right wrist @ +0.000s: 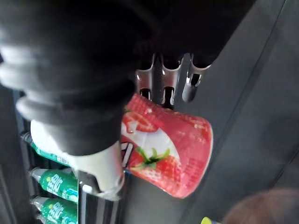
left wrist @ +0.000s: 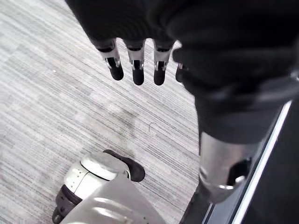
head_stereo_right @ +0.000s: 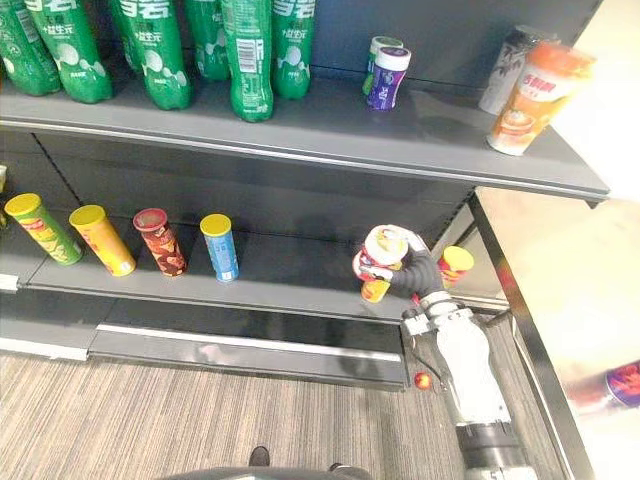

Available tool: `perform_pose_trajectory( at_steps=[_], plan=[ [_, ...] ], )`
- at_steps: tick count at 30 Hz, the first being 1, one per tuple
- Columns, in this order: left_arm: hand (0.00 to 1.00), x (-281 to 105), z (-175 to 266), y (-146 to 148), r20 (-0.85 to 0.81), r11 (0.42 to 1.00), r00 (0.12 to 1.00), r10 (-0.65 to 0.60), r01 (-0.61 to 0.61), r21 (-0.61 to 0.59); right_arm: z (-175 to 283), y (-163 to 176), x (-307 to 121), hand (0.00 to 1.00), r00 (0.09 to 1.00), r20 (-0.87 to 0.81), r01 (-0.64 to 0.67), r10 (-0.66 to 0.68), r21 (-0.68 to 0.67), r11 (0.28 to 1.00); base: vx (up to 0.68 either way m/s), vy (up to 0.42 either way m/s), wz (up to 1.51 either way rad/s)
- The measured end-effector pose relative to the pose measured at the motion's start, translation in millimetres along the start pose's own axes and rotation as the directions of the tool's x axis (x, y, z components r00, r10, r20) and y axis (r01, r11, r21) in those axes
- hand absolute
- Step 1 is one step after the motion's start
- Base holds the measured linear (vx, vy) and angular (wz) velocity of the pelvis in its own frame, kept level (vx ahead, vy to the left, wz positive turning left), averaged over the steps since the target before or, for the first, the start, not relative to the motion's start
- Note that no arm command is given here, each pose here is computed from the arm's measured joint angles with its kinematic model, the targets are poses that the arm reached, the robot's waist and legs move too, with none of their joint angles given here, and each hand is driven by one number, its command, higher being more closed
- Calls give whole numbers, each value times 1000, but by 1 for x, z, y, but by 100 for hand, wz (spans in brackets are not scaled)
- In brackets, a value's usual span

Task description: Put the gum and the chips on the shelf.

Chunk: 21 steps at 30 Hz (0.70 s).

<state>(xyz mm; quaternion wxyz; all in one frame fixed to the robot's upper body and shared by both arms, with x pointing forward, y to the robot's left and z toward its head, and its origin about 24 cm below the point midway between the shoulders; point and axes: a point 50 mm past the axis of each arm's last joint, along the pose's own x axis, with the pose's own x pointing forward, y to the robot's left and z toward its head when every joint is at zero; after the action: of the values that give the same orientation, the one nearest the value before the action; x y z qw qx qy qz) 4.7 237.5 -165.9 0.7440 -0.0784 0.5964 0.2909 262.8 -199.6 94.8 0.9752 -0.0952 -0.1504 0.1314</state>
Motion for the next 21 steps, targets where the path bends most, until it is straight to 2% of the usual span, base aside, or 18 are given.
perform_pose_trajectory(
  at_steps=[7, 15, 21],
  plan=[
    [0, -2, -12, -15, -32, 999, 999, -44, 44, -19, -3, 7, 3, 100, 999, -21, -43, 43, 12, 999, 28, -136, 13],
    [0, -2, -11, -14, -26, 998, 998, -58, 58, -15, -7, 22, 5, 100, 995, -44, -92, 92, 11, 996, -4, -2, -2],
    [0, -2, -12, -16, -31, 998, 998, -63, 63, -7, 4, 19, 19, 100, 996, -7, -87, 86, -14, 996, -27, -2, -33]
  ],
)
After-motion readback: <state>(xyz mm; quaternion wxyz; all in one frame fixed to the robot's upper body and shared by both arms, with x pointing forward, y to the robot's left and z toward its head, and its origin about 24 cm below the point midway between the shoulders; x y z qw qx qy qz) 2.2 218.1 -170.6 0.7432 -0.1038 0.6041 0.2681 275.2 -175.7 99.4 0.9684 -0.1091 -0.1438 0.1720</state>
